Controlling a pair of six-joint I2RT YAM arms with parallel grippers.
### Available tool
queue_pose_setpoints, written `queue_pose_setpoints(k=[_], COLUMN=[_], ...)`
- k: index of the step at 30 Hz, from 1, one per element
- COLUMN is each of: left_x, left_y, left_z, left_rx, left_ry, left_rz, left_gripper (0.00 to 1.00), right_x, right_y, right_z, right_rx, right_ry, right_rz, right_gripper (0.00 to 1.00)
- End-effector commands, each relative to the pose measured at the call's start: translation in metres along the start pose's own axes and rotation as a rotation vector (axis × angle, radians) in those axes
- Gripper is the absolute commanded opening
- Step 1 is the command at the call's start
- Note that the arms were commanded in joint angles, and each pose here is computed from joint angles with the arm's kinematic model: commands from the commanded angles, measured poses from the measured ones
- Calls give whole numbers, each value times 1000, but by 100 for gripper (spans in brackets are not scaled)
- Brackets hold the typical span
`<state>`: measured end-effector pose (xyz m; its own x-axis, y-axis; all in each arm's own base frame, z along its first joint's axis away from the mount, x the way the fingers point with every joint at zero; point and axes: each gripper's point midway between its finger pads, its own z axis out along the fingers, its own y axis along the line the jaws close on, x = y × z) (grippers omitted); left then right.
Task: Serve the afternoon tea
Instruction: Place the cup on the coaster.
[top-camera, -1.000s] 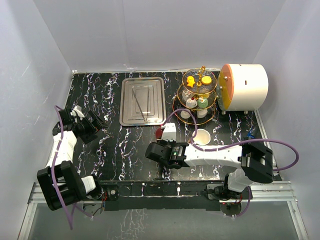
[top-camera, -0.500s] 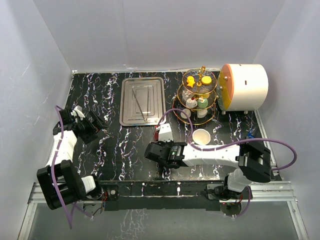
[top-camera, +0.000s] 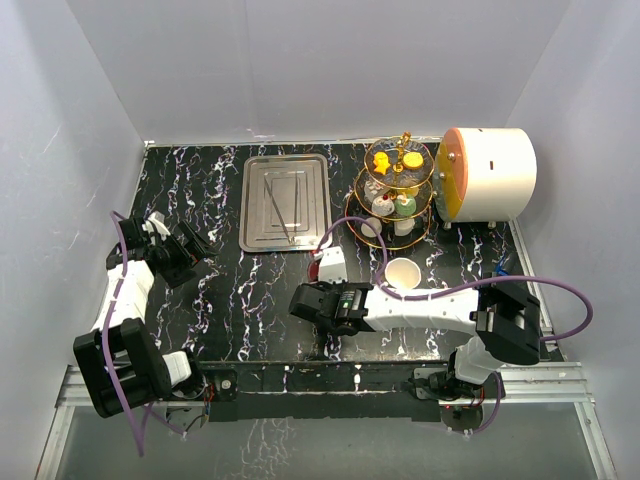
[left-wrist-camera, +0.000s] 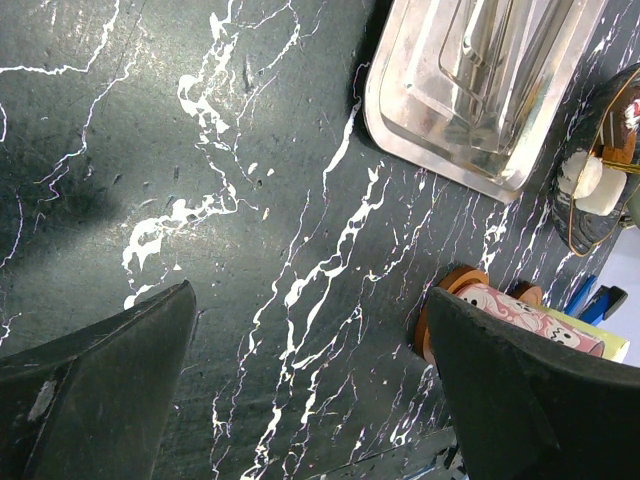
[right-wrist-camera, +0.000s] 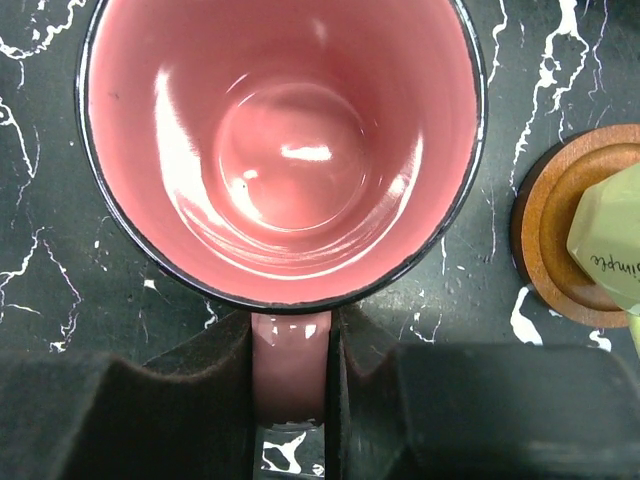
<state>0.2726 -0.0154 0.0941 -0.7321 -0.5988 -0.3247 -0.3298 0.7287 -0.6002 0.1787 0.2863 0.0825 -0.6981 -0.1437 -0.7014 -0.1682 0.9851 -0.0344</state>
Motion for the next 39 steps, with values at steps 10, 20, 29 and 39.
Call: queue_pose_setpoints(k=[10, 20, 29, 39], left_x=[6, 8, 8, 9], left_y=[-3, -4, -4, -5], left_z=[1, 2, 2, 3], left_rx=[20, 18, 17, 16], left_ry=[34, 39, 41, 46], left_rz=[2, 7, 11, 13], left_gripper=[99, 99, 99, 99], right_x=[14, 14, -12, -2], right_y=[-38, -64, -37, -42], right_z=[-4, -9, -11, 2], right_rx=[149, 236, 136, 175], right_ry=[25, 8, -49, -20], right_rz=[34, 81, 112, 130], right_gripper=[0, 0, 0, 0])
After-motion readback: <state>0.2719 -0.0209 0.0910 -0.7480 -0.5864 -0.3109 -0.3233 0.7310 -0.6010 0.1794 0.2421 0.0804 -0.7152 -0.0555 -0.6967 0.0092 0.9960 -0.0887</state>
